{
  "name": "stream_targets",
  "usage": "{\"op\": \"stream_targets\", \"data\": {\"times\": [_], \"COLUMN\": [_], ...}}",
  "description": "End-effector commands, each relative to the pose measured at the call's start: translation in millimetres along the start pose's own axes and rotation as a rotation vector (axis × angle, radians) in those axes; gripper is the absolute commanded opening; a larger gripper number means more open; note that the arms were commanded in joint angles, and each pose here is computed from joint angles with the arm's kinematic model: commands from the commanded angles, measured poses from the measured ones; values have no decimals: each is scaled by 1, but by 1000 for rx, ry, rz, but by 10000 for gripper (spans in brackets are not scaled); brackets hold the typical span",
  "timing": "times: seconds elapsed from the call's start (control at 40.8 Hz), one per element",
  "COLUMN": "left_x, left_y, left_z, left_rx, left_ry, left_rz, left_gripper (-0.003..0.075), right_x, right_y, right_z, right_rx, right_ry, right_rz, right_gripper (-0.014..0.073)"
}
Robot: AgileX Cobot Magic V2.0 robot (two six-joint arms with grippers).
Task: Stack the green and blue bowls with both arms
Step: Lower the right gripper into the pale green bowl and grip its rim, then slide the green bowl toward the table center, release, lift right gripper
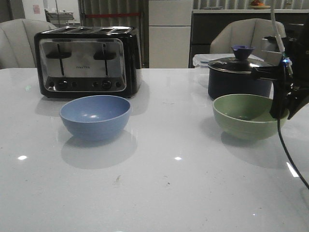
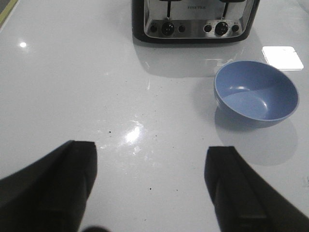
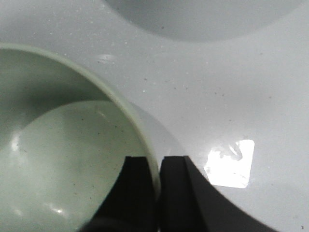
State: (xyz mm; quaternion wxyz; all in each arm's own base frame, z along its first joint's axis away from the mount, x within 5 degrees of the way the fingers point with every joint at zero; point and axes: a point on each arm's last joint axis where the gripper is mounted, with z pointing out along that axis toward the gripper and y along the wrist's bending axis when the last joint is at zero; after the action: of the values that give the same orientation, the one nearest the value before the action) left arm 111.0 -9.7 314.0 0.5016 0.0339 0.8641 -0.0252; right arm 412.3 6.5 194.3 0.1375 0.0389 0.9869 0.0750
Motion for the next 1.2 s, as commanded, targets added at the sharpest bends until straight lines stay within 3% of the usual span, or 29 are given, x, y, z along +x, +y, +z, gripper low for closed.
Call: {"op": "stream_targets", "data": {"times": [0.0, 0.147, 0.343, 0.613, 0.834, 0.957, 1.177], "left_x": [-15, -15, -15, -15, -15, -15, -15], "left_y": [-1, -1, -1, -1, -1, -1, -1], "left_z": [-3, -3, -3, -3, -3, -3, -3], "left_rx": [5, 5, 5, 5, 5, 5, 5], "left_ry": [-95, -95, -95, -95, -95, -95, -95], "left_rz": [1, 1, 1, 1, 1, 1, 1], "left_gripper": [530, 530, 530, 530, 530, 530, 530], "right_x": [-11, -5, 16, 60, 74, 75, 72], "right_y": [8, 31, 91, 160, 181, 181, 182], "right_z": [-42, -66, -82, -45, -24, -18, -21], "right_rx": [-11, -32, -92, -150, -170, -169, -177], "right_ry": [-126, -164, -181, -90, -54, -39, -82], "right_rz": [-32, -120, -276, -460, -502, -496, -493], "right_gripper": [53, 53, 53, 53, 60, 136, 366]}}
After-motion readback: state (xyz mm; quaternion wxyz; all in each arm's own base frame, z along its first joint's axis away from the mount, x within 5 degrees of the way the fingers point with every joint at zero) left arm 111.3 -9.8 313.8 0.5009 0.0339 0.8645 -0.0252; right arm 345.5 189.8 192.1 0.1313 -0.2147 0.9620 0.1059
